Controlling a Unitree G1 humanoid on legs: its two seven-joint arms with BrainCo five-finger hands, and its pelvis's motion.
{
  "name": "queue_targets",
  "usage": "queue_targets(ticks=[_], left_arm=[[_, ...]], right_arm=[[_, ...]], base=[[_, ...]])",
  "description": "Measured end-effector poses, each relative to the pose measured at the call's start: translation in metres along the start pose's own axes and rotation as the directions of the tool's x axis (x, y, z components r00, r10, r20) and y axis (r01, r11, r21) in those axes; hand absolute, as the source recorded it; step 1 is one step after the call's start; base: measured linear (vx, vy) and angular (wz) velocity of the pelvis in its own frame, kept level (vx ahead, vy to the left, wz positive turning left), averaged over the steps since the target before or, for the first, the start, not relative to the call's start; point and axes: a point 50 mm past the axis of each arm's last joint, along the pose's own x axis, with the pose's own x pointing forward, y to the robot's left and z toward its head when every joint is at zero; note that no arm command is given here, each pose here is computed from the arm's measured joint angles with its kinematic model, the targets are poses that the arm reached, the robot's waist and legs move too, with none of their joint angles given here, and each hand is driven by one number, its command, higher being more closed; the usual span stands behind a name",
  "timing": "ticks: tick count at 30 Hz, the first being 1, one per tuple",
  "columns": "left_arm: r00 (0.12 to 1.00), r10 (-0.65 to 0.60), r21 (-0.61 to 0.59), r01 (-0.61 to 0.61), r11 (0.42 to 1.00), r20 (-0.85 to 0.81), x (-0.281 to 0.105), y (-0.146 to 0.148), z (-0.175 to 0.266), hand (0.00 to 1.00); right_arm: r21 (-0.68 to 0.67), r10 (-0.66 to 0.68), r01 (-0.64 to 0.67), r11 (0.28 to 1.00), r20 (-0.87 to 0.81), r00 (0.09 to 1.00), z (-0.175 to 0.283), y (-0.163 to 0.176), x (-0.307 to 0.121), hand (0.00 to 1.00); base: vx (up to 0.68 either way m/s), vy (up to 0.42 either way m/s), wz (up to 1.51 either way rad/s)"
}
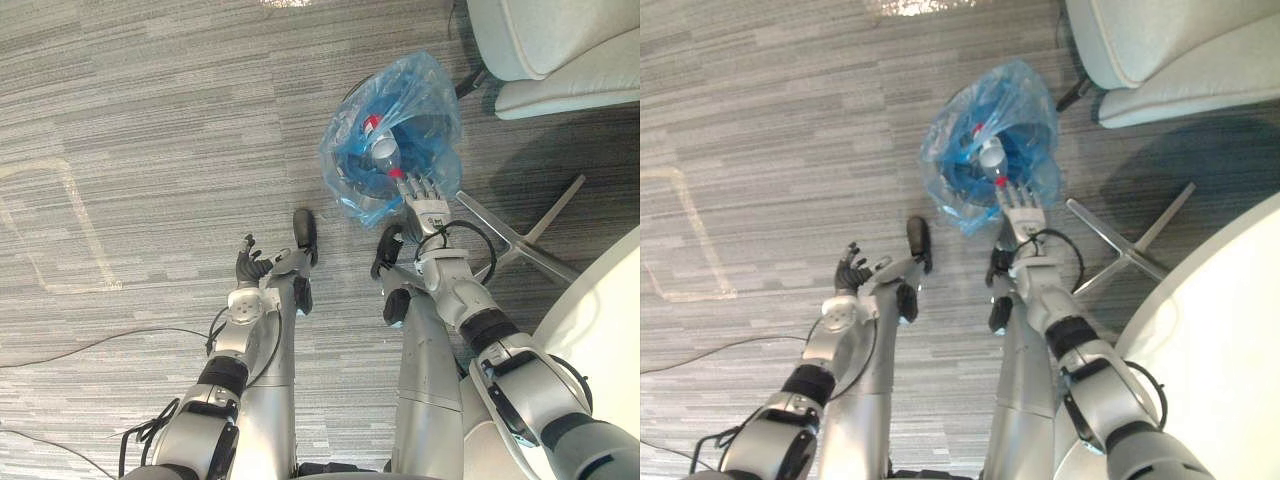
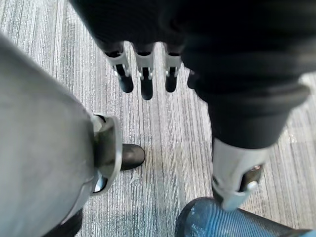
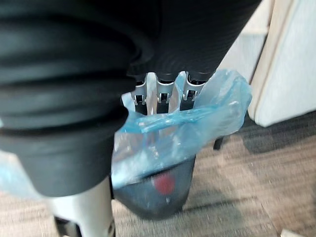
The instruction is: Gather rubbish on tea table into small bin, then transfer packed bag to large trash can.
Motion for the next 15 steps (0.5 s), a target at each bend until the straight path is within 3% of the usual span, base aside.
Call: queue_targets(ticks=[7,8,15], left_arm=[[1.000,0.009,-0.055,-0.009,0.998,0.003,0.001,0.001,0.002,0.00],[1.000,0.011,-0.057,-0.010,0.998,0.005,0.001,0.001,0.002,0.00],[0.999,0.033,-0.096,-0.031,0.995,0.013,0.002,0.006,0.007,0.00]], right_arm=[[-0.004,0.019,-0.019,1.000,-0.026,0.999,0.004,-0.002,0.009,0.00],[0.000,0.021,-0.021,1.000,-0.025,0.999,0.006,-0.002,0.011,1.00],[0.027,-0.003,0.003,1.000,-0.009,1.000,0.022,-0.010,0.020,1.00]], base=[[-0.03,-0.022,0.16],[-0.05,-0.027,0.18],[-0.04,-0.018,0.09]])
